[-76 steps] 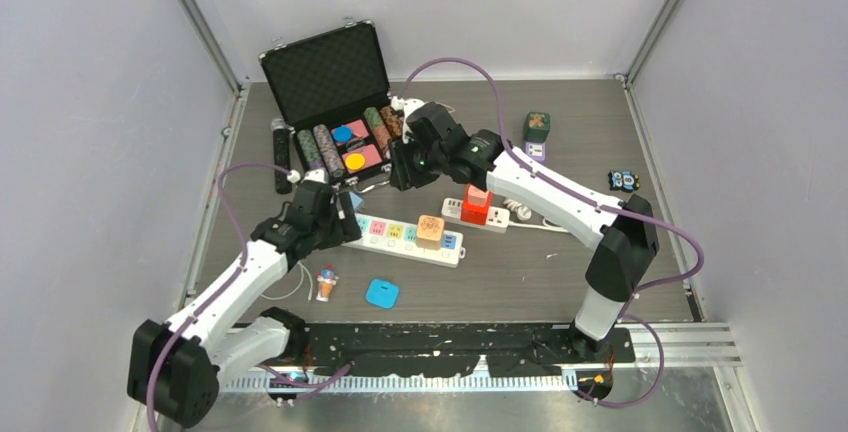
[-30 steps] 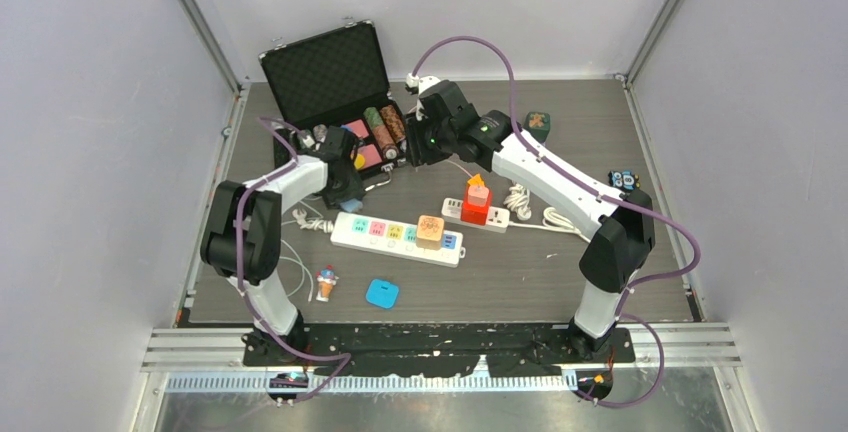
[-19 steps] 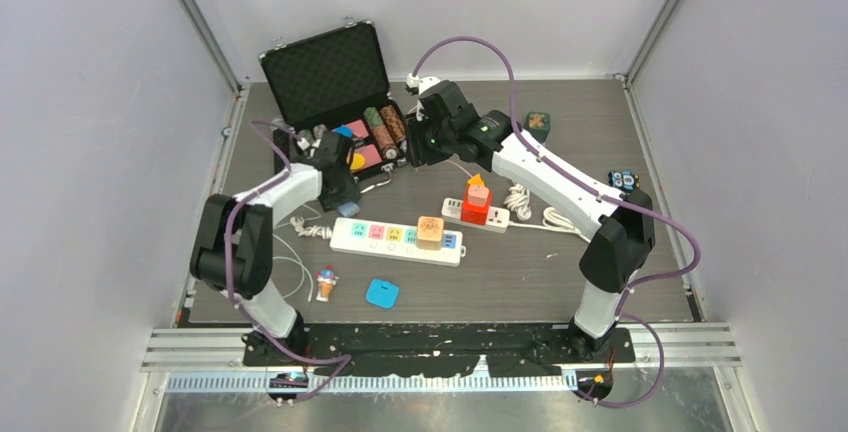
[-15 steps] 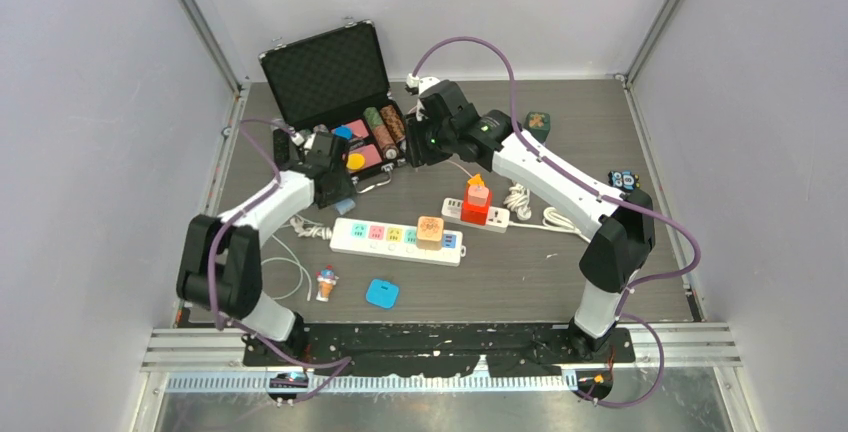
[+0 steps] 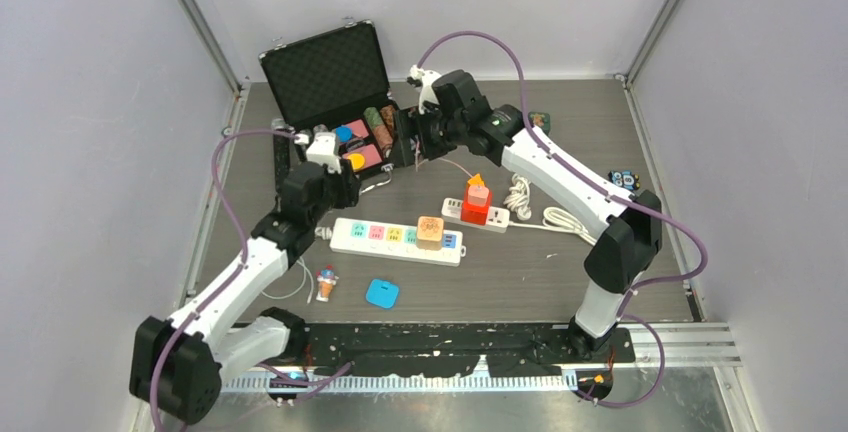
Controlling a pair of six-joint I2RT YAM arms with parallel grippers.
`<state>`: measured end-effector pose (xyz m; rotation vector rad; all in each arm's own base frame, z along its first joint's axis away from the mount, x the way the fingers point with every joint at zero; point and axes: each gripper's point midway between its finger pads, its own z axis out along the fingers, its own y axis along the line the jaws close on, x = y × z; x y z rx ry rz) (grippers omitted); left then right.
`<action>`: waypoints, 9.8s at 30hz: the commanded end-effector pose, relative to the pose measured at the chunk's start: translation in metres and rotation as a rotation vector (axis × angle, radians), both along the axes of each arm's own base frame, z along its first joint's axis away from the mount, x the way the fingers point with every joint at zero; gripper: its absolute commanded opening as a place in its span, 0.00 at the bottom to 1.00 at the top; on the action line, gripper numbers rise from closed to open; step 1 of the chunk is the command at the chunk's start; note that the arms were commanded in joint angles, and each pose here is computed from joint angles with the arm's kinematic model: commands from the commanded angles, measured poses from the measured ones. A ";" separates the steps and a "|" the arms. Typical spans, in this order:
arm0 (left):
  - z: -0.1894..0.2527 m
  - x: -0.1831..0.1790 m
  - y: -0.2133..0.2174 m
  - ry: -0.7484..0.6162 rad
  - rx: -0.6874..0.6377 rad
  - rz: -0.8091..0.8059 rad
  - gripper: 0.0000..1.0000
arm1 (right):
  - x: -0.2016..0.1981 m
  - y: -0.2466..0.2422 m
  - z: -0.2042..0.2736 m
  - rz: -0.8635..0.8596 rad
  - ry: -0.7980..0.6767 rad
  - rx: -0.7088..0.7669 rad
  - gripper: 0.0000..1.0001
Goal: Insert the plug
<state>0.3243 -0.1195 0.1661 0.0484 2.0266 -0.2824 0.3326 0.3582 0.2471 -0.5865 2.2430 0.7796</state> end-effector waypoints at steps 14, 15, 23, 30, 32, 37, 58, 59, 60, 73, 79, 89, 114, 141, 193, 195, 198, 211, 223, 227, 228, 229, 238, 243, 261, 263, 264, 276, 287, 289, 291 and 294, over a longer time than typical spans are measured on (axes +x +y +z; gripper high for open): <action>0.087 -0.051 -0.047 -0.783 0.164 -0.536 0.00 | -0.052 0.063 0.049 0.373 -0.119 0.128 0.68; 0.088 -0.053 -0.048 -0.792 0.169 -0.548 0.00 | -0.055 0.065 0.042 0.375 -0.123 0.090 0.68; 0.092 -0.062 -0.048 -0.849 0.201 -0.575 0.00 | -0.065 0.083 0.012 0.379 -0.086 -0.006 0.63; 0.088 -0.064 -0.047 -0.848 0.221 -0.581 0.00 | -0.073 0.090 -0.005 0.409 -0.066 -0.080 0.48; 0.088 -0.065 -0.047 -0.851 0.223 -0.585 0.00 | -0.071 0.091 -0.008 0.401 -0.061 -0.089 0.46; 0.085 -0.068 -0.048 -0.857 0.234 -0.601 0.00 | -0.061 0.089 -0.013 0.358 -0.081 -0.121 0.61; 0.078 -0.070 -0.007 -0.642 0.103 -0.330 1.00 | -0.027 0.088 -0.016 0.331 -0.224 -0.074 0.05; 0.081 -0.070 0.001 -0.629 0.095 -0.282 1.00 | -0.025 0.090 -0.018 0.333 -0.233 -0.068 0.05; 0.081 -0.071 0.008 -0.609 0.095 -0.249 1.00 | -0.022 0.090 -0.027 0.337 -0.230 -0.078 0.05; 0.187 -0.093 0.058 -0.725 0.045 0.009 0.94 | -0.040 0.138 -0.088 0.594 -0.327 -0.178 0.05; 0.204 -0.095 0.059 -0.727 0.042 0.009 0.98 | -0.051 0.152 -0.111 0.664 -0.355 -0.292 0.05; 0.197 -0.090 0.058 -0.728 0.045 0.016 1.00 | -0.059 0.139 -0.126 0.693 -0.368 -0.459 0.05; 0.187 -0.088 0.058 -0.719 0.004 0.034 1.00 | -0.080 0.137 -0.157 0.755 -0.232 -0.473 0.05; 0.172 -0.082 0.057 -0.702 0.025 0.035 1.00 | -0.088 0.106 -0.224 0.748 -0.153 -0.549 0.05; 0.196 -0.102 0.045 -0.686 -0.060 -0.049 1.00 | -0.074 0.002 -0.029 0.135 -0.270 -0.294 0.95; 0.194 -0.103 0.044 -0.691 -0.061 -0.059 1.00 | -0.078 -0.017 -0.027 0.089 -0.264 -0.297 0.94; 0.189 -0.105 0.040 -0.690 -0.074 -0.077 1.00 | -0.091 -0.041 -0.025 0.058 -0.263 -0.285 0.95; 0.166 -0.108 0.043 -0.593 -0.122 -0.045 1.00 | -0.148 -0.022 -0.071 0.317 -0.199 -0.272 1.00; 0.140 -0.137 0.068 -0.419 -0.189 0.077 1.00 | -0.199 0.051 -0.128 0.552 -0.207 -0.402 1.00; 0.138 -0.146 0.076 -0.425 -0.200 0.108 1.00 | -0.207 0.057 -0.166 0.582 -0.165 -0.482 1.00; 0.139 -0.148 0.077 -0.430 -0.202 0.109 1.00 | -0.207 0.059 -0.169 0.585 -0.163 -0.490 1.00; 0.140 -0.149 0.078 -0.437 -0.206 0.112 0.99 | -0.208 0.059 -0.179 0.590 -0.152 -0.510 1.00; 0.137 -0.147 0.079 -0.426 -0.175 0.111 1.00 | -0.214 0.073 -0.217 0.612 -0.123 -0.530 0.97; 0.135 -0.147 0.079 -0.424 -0.166 0.110 1.00 | -0.217 0.073 -0.226 0.617 -0.097 -0.532 0.92; 0.144 -0.141 0.076 -0.447 -0.167 0.102 1.00 | -0.193 0.077 -0.168 0.555 -0.096 -0.391 0.51; 0.148 -0.139 0.075 -0.459 -0.170 0.101 1.00 | -0.188 0.080 -0.140 0.576 -0.096 -0.308 0.51; 0.151 -0.138 0.075 -0.470 -0.174 0.101 1.00 | -0.186 0.081 -0.126 0.604 -0.091 -0.262 0.51; 0.247 -0.125 0.052 -0.735 -0.123 -0.044 1.00 | -0.171 0.065 0.028 0.799 -0.070 0.171 0.53; 0.267 -0.161 -0.044 -1.076 0.282 -0.792 1.00 | -0.183 0.007 0.070 0.954 0.030 0.314 0.59; 0.257 -0.165 -0.055 -1.079 0.314 -0.897 1.00 | -0.189 -0.001 0.065 0.971 0.055 0.287 0.59; 0.246 -0.166 -0.065 -1.054 0.335 -0.994 0.96 | -0.193 -0.008 0.058 0.984 0.074 0.252 0.58; 0.226 -0.164 -0.073 -1.003 0.401 -1.122 0.85 | -0.201 -0.017 0.055 1.010 0.072 0.247 0.57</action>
